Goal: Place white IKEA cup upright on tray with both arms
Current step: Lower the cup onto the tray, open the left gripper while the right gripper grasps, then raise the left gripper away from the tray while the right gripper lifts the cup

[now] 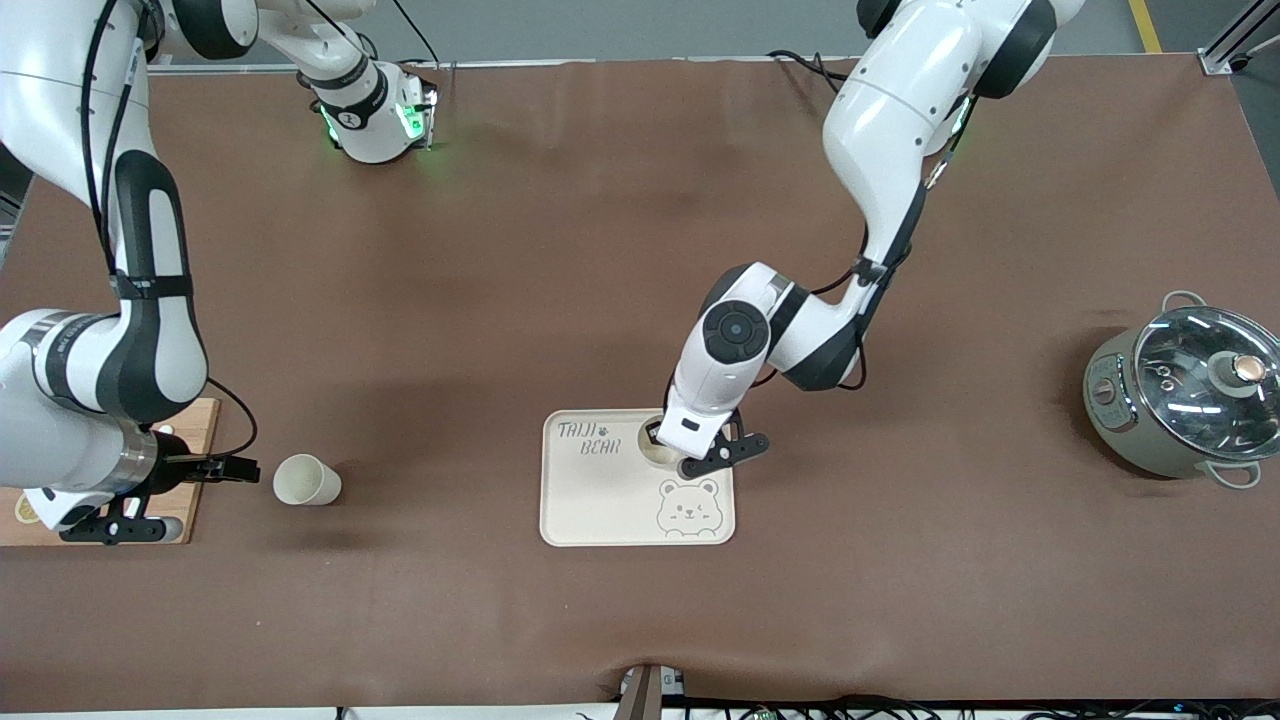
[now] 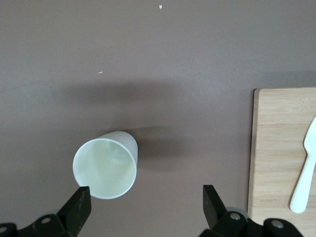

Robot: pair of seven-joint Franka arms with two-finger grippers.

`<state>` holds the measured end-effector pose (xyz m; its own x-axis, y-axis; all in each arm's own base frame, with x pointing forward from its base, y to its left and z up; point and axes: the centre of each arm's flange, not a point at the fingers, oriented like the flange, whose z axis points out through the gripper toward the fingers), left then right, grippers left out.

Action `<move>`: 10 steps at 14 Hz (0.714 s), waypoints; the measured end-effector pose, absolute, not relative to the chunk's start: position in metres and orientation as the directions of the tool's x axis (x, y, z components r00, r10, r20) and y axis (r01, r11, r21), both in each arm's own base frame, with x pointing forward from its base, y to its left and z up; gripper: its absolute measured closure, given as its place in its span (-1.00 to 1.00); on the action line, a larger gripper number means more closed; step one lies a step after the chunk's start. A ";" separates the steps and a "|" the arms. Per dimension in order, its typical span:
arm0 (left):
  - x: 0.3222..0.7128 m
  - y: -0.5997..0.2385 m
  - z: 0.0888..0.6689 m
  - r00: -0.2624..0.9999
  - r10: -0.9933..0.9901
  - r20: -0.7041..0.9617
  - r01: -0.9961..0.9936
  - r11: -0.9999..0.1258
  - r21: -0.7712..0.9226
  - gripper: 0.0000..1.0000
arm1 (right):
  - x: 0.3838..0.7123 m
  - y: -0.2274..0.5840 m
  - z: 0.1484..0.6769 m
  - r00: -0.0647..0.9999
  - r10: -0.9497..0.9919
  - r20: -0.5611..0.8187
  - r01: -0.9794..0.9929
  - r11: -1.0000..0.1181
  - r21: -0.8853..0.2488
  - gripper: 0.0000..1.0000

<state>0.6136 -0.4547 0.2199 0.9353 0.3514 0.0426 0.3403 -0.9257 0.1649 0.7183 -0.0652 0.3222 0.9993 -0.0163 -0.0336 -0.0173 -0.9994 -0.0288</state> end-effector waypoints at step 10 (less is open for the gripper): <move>0.621 -0.457 0.236 0.912 0.407 0.055 0.394 -0.904 0.169 -0.23 | 0.726 -0.064 0.273 0.999 -0.030 0.020 -0.029 -0.999 -0.043 -1.00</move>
<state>0.6207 -0.4569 0.2358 0.9116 0.4073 0.0547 0.3936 -0.9036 0.1691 0.7256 -0.0641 0.2730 0.9993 -0.0301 0.0201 -0.0293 -0.9987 -0.0428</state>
